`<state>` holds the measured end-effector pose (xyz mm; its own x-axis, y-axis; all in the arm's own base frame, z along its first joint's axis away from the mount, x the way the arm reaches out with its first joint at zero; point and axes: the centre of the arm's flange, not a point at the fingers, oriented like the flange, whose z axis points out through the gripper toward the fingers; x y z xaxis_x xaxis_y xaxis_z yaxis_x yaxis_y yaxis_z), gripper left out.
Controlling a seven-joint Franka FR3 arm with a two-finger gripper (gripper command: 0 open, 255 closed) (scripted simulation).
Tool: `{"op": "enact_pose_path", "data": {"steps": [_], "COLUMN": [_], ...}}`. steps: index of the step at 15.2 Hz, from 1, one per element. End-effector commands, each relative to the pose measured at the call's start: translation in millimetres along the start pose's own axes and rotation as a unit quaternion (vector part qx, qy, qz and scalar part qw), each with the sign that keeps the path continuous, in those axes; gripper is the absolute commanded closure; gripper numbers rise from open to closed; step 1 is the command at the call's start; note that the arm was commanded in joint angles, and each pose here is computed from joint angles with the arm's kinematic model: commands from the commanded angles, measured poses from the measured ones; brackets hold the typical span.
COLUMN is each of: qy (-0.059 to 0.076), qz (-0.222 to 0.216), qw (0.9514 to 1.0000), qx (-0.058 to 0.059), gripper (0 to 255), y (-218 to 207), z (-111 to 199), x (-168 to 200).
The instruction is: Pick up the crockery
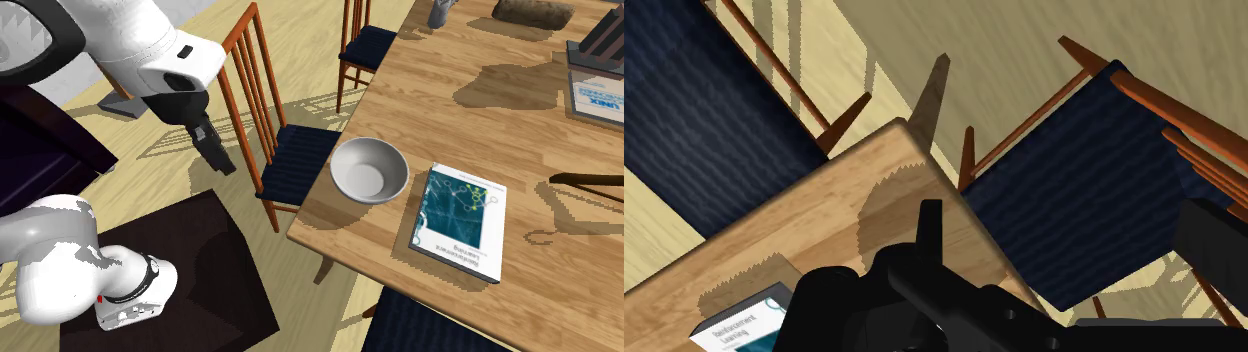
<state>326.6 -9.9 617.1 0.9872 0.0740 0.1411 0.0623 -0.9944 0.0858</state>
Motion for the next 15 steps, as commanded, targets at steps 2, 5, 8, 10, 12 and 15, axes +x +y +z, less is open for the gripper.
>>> {"op": "enact_pose_path", "data": {"steps": [2,5,8,10,12,15], "qy": [-0.001,-0.002,-0.004,-0.005,-0.006,-0.008], "qz": [0.001,0.006,0.01,0.012,0.015,0.019], "qw": [1.0,1.0,0.9999,0.9999,0.9998,0.9997], "qx": [-0.001,-0.003,-0.004,-0.006,-0.007,-0.009], "gripper": [0,0,0,0,0,0], "y": [-1,-4,-7,-9,-10,-12], "z": [6,22,39,51,62,79], "x": [12,48,85,109,133,169]}}
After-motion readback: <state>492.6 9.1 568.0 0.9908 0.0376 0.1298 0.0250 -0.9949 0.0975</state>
